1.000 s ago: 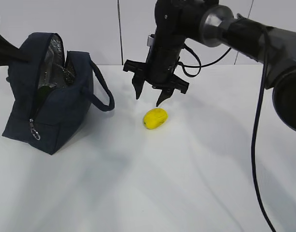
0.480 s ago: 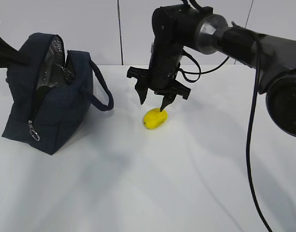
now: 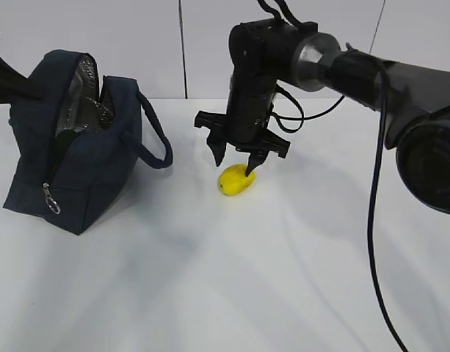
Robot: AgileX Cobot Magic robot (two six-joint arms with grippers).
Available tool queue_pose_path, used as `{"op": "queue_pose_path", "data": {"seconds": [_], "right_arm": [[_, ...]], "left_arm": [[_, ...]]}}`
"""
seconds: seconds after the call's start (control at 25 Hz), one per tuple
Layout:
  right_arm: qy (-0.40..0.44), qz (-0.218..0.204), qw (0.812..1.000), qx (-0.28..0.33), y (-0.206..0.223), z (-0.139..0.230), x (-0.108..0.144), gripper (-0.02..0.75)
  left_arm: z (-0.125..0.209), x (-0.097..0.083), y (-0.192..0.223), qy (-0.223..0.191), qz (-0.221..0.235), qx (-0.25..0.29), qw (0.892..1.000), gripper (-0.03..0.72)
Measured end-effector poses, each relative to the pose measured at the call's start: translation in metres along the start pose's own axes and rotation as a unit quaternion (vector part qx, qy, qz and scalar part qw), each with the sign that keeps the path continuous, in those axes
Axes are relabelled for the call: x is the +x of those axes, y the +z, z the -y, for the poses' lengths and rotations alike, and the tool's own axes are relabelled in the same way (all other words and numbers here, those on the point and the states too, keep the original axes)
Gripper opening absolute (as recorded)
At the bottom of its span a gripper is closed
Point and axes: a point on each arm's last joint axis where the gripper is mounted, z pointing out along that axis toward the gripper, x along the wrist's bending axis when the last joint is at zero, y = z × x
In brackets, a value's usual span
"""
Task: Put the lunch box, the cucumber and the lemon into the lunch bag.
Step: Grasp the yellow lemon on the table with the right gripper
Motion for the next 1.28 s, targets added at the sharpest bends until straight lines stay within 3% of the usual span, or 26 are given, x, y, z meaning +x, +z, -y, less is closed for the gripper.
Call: {"op": "queue_pose_path", "data": {"seconds": [0.4,1.0,1.28], "right_arm": [[0.005,0.012,1.0,0.025,0.026,0.004,-0.003,0.44],[-0.033,0.009,0.999,0.029,0.028,0.004,-0.003,0.439],[-0.047,0.009,0.998,0.03,0.028,0.004,-0.003,0.36]], "left_arm": [[0.0,0.0,0.0,0.0,-0.001,0.001,1.0,-0.001],[0.0,0.0,0.0,0.0,-0.001,0.001,1.0,-0.001],[0.0,0.0,0.0,0.0,-0.001,0.001,1.0,-0.001]]}}
